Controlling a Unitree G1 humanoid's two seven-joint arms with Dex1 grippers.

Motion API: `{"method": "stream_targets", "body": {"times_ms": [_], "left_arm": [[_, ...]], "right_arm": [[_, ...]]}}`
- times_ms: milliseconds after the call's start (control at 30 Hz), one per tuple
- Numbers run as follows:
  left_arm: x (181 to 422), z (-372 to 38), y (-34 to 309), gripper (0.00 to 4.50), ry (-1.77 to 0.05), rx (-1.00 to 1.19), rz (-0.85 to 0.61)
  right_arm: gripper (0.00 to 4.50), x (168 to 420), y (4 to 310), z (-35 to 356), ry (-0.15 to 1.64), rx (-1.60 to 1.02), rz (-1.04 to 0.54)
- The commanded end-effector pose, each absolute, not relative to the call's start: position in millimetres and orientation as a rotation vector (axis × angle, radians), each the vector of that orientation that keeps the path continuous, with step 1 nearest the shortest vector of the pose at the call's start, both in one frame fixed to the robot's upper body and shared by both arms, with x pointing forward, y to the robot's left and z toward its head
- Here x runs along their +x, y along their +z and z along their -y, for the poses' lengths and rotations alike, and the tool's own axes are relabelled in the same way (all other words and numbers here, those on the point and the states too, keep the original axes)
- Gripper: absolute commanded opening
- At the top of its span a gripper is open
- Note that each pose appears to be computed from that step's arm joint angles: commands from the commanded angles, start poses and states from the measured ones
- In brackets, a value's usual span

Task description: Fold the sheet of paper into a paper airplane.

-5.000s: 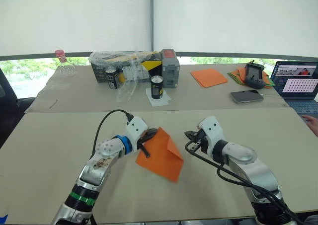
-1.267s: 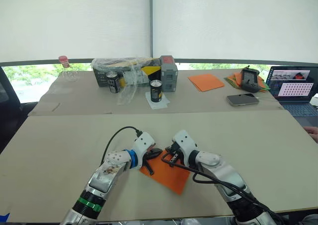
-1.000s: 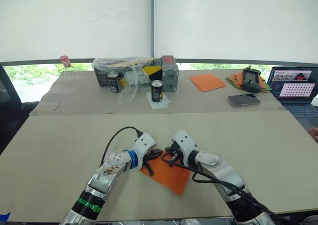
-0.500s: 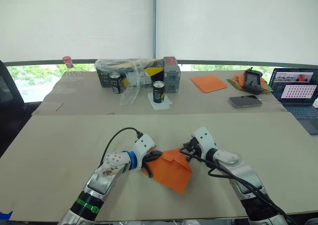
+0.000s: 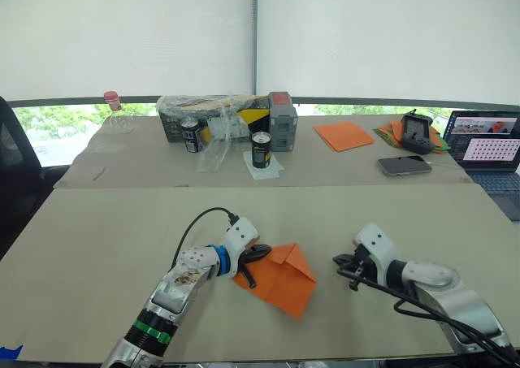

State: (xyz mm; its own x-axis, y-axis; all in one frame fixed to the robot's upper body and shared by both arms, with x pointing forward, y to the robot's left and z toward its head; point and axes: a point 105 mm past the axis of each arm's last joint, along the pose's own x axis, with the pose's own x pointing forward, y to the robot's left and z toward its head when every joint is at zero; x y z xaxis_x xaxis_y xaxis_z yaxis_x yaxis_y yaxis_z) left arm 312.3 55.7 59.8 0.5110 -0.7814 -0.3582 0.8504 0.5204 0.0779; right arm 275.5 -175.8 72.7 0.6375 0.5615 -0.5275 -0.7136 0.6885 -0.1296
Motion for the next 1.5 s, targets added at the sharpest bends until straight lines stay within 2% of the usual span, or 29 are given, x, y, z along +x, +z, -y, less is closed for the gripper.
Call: {"method": "stream_targets", "body": {"times_ms": [33,233,633,833,1000,1133,1500], "left_arm": [[306,-57,38,0.01,-1.001,0.259,-0.38],[305,-55,37,0.01,-1.008,0.258,-0.383],[308,-48,45,0.01,-1.032,0.249,-0.336],[320,-40,68,0.01,-0.995,0.156,-0.263],[310,-32,78,0.01,-1.08,0.123,-0.261],[299,-27,77,0.01,-1.158,0.133,-0.282],[300,-27,81,0.01,-1.162,0.134,-0.281]], "right_arm": [[0.0,251,70,146,0.9,-0.27,-0.5],[0.0,239,69,115,0.97,-0.154,-0.479],[0.0,262,90,100,0.934,-0.136,-0.375],[0.0,266,80,98,0.899,-0.132,-0.417],[0.0,268,70,100,0.875,-0.14,-0.446],[0.0,274,76,99,0.864,-0.141,-0.421],[0.0,282,80,97,0.837,-0.114,-0.392]]}}
